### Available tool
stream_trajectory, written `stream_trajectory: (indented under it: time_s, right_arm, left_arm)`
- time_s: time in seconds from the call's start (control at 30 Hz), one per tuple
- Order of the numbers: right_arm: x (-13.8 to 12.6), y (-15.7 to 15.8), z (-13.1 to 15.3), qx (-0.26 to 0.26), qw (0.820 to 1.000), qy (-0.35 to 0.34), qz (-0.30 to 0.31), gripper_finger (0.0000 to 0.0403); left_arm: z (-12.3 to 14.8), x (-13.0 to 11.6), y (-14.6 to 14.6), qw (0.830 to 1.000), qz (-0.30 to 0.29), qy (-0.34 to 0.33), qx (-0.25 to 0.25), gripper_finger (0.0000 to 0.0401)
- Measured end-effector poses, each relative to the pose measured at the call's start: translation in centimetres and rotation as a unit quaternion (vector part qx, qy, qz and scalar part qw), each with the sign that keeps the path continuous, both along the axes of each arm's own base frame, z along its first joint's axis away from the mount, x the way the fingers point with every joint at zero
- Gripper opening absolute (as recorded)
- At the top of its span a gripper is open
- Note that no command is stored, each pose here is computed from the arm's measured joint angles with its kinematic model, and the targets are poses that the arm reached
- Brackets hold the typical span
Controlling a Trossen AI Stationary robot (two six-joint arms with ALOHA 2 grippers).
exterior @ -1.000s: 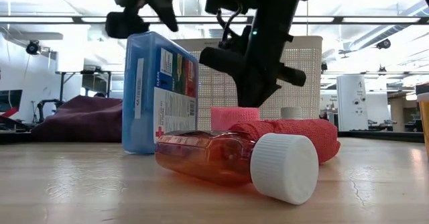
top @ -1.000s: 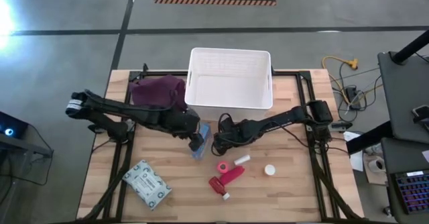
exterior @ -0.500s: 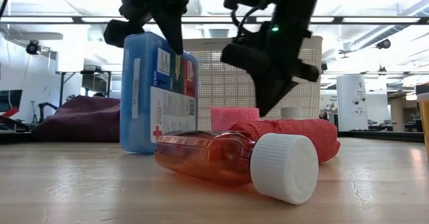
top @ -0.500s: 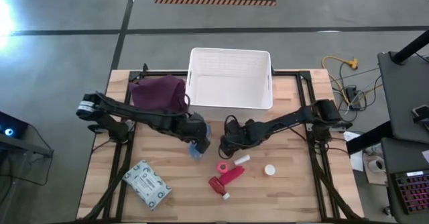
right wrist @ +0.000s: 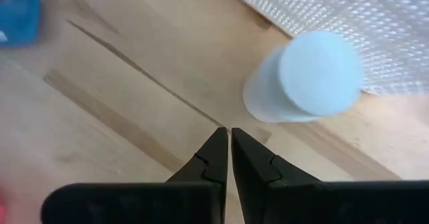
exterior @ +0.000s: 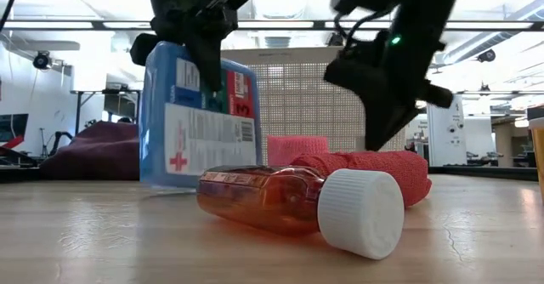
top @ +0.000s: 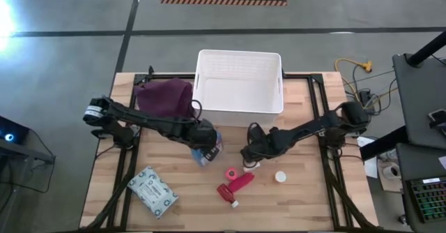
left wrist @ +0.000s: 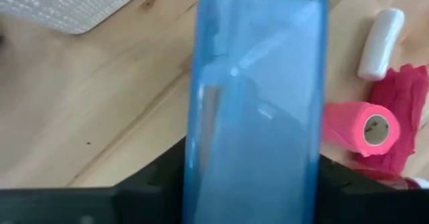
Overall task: Pick & place medical supplies in basket/bin
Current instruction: Put the blue first aid kit into the white bin
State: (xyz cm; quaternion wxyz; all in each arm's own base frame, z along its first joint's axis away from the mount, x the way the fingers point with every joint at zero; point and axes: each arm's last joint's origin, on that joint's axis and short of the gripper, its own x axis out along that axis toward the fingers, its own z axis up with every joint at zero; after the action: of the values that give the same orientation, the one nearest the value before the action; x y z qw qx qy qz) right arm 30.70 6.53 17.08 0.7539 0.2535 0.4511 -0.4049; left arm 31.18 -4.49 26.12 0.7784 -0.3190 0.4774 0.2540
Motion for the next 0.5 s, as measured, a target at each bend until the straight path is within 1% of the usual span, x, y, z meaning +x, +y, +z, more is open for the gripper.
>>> stream_trajectory:
  time_s: [0.03, 0.13, 0.23, 0.33, 0.4, 0.5]
  right_arm:
    - [-0.4, 0.1, 0.3, -0.007, 1.0, -0.007, -0.004, 0.0013]
    - [-1.3, 0.4, 1.5, -0.022, 0.999, -0.04, -0.011, 0.0013]
    - [-2.1, 0.1, 2.9, -0.033, 0.996, -0.074, -0.023, 0.0013]
    - [-2.9, -0.2, 3.8, -0.042, 0.993, -0.101, -0.036, 0.0013]
    - [-3.5, -0.4, 4.2, -0.043, 0.992, -0.111, -0.041, 0.0013]
    - [-4.0, -0.6, 4.6, -0.047, 0.99, -0.123, -0.046, 0.0013]
  left_arm:
    - [0.2, 0.1, 0.0, 1.0, 0.0, -0.003, 0.0, 0.0148]
    - [1.2, 0.2, -0.2, 1.0, -0.003, -0.017, -0.002, 0.0148]
    - [3.1, 0.0, -0.7, 0.999, -0.011, -0.031, -0.004, 0.0148]
    - [5.7, -0.3, -1.3, 0.999, -0.021, -0.043, -0.004, 0.0148]
    - [7.5, -0.5, -1.7, 0.998, -0.032, -0.057, 0.008, 0.0148]
    - [10.0, -0.7, -2.3, 0.994, -0.035, -0.091, 0.039, 0.0148]
